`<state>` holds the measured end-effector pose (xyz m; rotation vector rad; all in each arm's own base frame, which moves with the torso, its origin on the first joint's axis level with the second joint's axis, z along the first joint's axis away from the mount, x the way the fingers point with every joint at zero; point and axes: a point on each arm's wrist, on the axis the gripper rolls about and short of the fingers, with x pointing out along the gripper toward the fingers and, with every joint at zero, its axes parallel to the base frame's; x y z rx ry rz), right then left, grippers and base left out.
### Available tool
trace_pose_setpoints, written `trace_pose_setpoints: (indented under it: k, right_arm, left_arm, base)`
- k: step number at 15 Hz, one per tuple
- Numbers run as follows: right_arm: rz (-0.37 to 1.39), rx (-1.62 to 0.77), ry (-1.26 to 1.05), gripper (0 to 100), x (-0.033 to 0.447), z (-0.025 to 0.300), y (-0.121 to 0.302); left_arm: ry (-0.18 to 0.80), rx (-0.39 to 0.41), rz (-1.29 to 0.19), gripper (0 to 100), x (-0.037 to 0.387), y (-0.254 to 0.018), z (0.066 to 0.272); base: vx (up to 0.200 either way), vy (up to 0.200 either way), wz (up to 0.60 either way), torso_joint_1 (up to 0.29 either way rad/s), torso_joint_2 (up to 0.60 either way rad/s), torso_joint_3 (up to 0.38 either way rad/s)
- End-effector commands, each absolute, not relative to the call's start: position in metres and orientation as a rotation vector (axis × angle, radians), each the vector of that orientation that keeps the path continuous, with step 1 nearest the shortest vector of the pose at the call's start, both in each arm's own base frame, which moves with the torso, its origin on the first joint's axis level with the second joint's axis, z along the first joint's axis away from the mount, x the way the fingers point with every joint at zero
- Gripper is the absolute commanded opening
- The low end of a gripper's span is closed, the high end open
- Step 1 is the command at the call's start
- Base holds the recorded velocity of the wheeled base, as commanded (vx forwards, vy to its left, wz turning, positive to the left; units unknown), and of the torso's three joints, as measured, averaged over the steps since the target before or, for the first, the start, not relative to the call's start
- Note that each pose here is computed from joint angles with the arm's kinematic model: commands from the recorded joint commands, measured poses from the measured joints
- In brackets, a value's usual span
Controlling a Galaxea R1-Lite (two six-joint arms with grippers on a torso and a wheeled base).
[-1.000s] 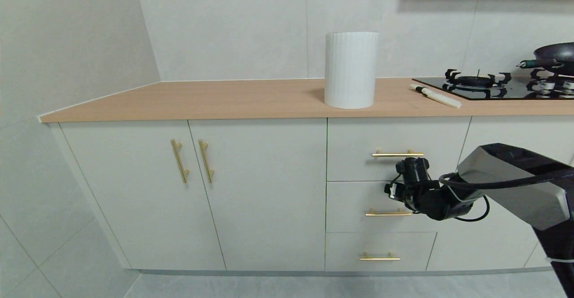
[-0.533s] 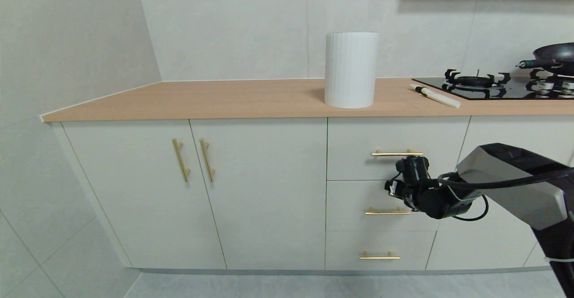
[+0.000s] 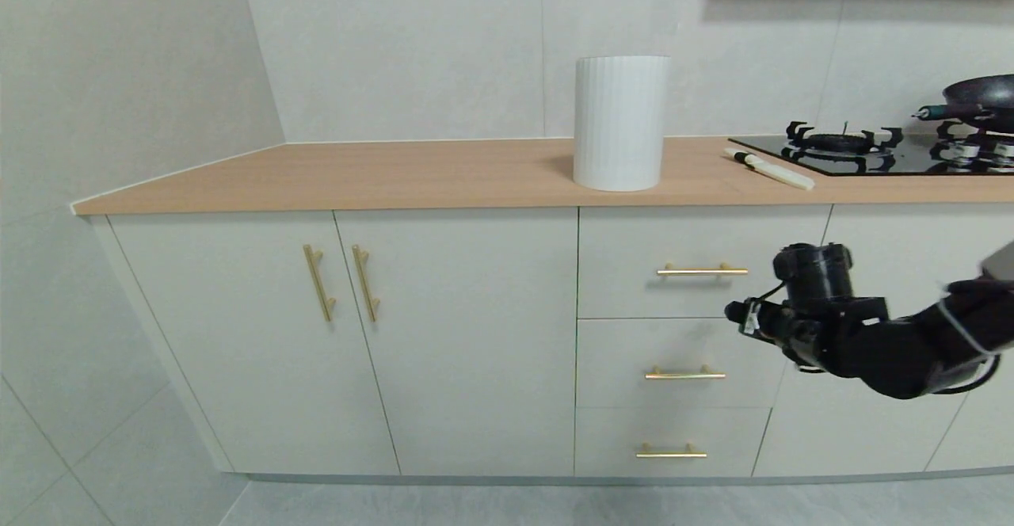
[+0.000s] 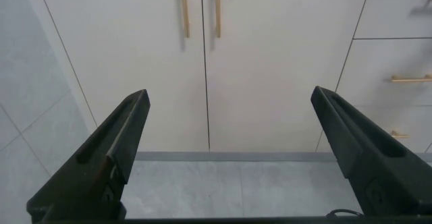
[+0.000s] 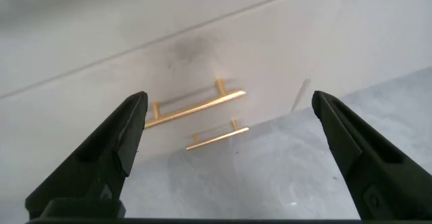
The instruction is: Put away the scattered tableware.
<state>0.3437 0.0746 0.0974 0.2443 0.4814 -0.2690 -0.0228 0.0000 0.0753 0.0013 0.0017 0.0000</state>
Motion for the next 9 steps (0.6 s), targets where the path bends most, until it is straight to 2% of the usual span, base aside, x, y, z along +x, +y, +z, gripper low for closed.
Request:
trace_pose_setpoints:
  k: [1, 4, 6, 9]
  right_arm:
    - [-0.263, 0.262, 0.284, 100, 0.215, 0.172, 0.043]
    - [-0.254, 0.241, 0.169, 100, 0.135, 0.177, 0.022]
    - [-0.351, 0.142, 0.091, 100, 0.078, 0.178, 0.004]
    - [-0.389, 0.067, 0.043, 100, 0.012, 0.169, -0.010]
  left_arm:
    - [0.002, 0.002, 0.000, 100, -0.023, 0.000, 0.075]
    - [0.002, 0.002, 0.002, 100, -0.023, 0.000, 0.075]
    - [0.002, 0.002, 0.000, 100, -0.023, 0.000, 0.075]
    - [0.003, 0.002, 0.000, 100, -0.023, 0.000, 0.075]
  base:
    - [0.000, 0.000, 0.00, 0.000, 0.00, 0.000]
    - [0.000, 0.000, 0.00, 0.000, 0.00, 0.000]
    - [0.000, 0.000, 0.00, 0.000, 0.00, 0.000]
    - [0.000, 0.000, 0.00, 0.000, 0.00, 0.000]
